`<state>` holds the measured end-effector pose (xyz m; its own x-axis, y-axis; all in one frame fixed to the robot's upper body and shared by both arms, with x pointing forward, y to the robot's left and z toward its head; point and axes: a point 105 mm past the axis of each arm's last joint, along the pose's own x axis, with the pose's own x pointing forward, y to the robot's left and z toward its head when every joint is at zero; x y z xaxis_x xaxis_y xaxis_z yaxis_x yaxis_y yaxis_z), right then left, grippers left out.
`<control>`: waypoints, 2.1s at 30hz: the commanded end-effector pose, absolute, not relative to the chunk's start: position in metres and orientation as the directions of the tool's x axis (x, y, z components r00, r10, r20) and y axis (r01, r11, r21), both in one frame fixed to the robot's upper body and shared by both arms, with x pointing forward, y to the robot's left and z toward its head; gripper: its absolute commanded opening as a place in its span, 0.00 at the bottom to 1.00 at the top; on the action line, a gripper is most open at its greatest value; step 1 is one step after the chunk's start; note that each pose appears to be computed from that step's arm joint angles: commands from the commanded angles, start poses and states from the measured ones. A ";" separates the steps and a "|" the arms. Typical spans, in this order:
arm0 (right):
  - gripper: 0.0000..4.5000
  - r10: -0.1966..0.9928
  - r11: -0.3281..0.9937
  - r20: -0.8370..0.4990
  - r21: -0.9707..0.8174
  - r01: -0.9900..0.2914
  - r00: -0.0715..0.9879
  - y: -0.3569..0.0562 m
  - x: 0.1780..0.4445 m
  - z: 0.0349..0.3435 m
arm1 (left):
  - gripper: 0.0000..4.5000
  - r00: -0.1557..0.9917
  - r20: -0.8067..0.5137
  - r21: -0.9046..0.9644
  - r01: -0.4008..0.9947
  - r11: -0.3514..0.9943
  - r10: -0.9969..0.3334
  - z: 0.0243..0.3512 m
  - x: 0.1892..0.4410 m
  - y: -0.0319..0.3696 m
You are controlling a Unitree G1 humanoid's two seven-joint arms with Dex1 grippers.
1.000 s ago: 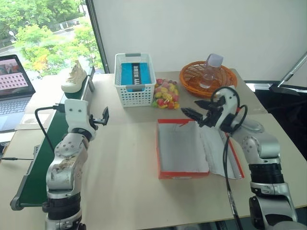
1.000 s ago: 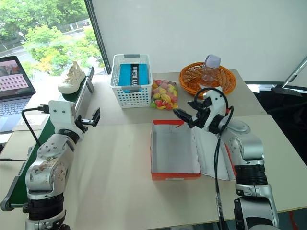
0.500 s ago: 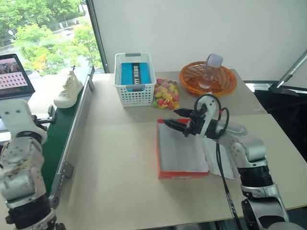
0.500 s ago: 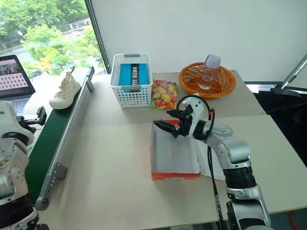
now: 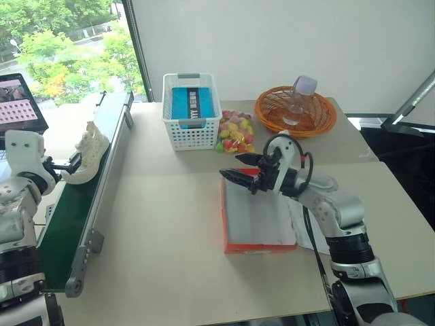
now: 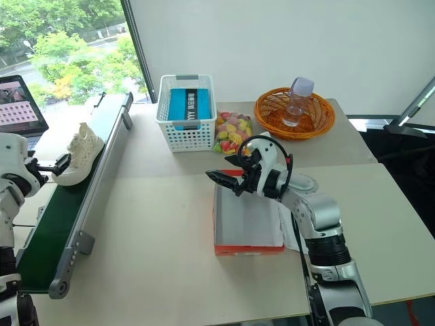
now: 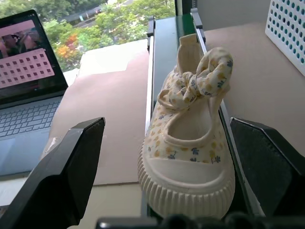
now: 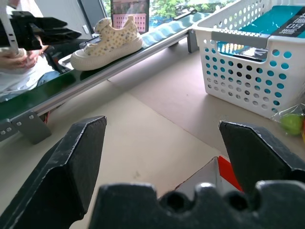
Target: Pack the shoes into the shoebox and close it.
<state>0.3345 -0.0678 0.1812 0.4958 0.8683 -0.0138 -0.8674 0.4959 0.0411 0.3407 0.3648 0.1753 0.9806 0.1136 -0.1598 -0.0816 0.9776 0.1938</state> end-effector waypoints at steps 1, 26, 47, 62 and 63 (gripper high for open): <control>1.00 0.901 0.434 0.011 0.028 -0.900 0.435 -0.064 0.318 0.194 | 1.00 0.982 -0.173 0.219 -0.033 0.975 0.072 0.176 0.344 0.360; 1.00 0.900 0.437 -0.018 0.021 -0.899 0.436 -0.068 0.315 0.196 | 0.03 0.983 0.023 0.171 -0.185 0.968 0.184 0.227 0.355 0.352; 1.00 0.743 0.429 0.238 0.548 -0.718 0.626 -0.098 0.341 0.253 | 0.03 0.672 0.208 0.137 0.699 0.701 -0.711 0.288 0.357 0.069; 1.00 0.671 0.431 0.266 0.620 -0.656 0.692 -0.117 0.339 0.262 | 0.03 0.535 0.133 0.081 0.833 0.547 -0.835 0.257 0.320 0.020; 1.00 0.672 0.428 0.266 0.623 -0.655 0.691 -0.116 0.340 0.262 | 0.03 0.534 0.134 0.081 0.834 0.546 -0.835 0.258 0.320 0.019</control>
